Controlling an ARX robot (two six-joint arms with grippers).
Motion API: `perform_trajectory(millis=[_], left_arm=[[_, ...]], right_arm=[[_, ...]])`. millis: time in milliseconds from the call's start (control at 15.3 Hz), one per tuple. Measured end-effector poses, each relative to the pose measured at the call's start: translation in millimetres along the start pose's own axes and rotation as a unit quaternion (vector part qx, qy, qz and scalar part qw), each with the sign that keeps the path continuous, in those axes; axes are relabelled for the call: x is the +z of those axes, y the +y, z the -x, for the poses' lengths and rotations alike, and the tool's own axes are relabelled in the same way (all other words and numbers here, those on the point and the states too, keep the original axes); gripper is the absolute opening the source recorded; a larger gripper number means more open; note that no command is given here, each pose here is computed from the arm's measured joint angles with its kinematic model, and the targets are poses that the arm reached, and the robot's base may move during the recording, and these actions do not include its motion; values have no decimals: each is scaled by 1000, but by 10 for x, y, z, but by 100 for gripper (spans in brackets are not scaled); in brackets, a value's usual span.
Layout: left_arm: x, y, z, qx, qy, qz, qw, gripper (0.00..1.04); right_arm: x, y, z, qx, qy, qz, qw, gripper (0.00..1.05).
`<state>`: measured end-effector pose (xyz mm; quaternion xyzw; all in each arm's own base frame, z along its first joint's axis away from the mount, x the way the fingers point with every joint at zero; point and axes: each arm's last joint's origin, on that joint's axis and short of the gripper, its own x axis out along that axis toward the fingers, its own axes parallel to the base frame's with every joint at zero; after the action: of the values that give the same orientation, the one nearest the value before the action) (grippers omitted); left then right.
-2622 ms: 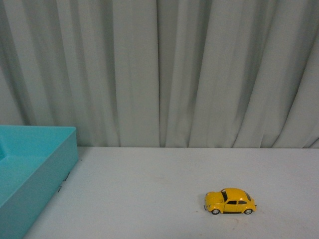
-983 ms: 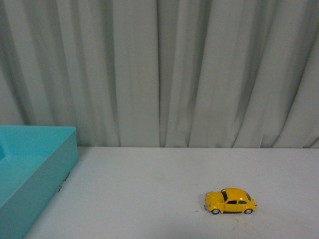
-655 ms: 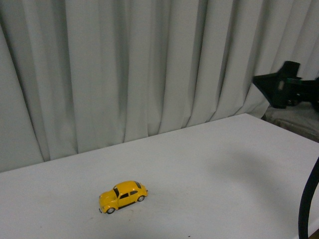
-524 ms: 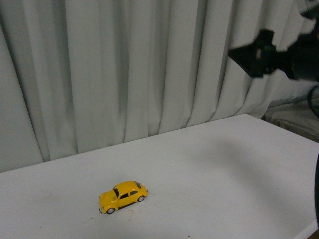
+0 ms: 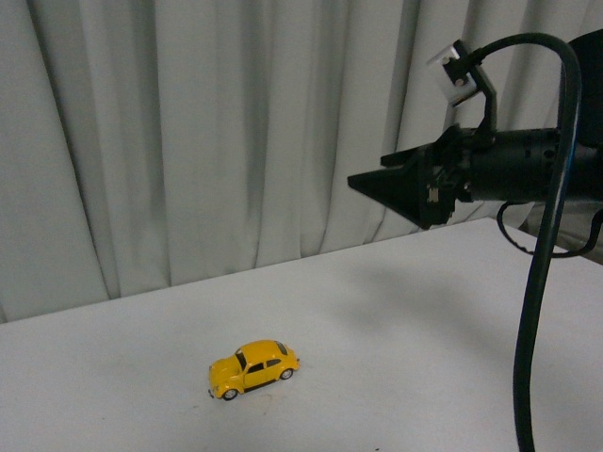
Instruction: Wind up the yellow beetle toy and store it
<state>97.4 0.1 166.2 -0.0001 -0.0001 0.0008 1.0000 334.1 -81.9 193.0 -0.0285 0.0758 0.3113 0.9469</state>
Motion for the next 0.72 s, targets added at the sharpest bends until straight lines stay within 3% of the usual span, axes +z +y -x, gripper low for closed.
perform_trajectory(millis=[328,459,590,721], left_arm=[[0,0,0,0,0,0,1000,98],[0,0,0,0,0,0,1000,98],[1,0,0,0,-1,0,1000,98],[1,0,0,0,0,0,1000,98]], right_arm=[[-127,81,-155,65,36,-1,997,98],[-318,-123,-342,116,114,18,987,98],[-238,-126,-492,181,148,88,968,98],[-445,-70,-681,206,155,132,957,98]])
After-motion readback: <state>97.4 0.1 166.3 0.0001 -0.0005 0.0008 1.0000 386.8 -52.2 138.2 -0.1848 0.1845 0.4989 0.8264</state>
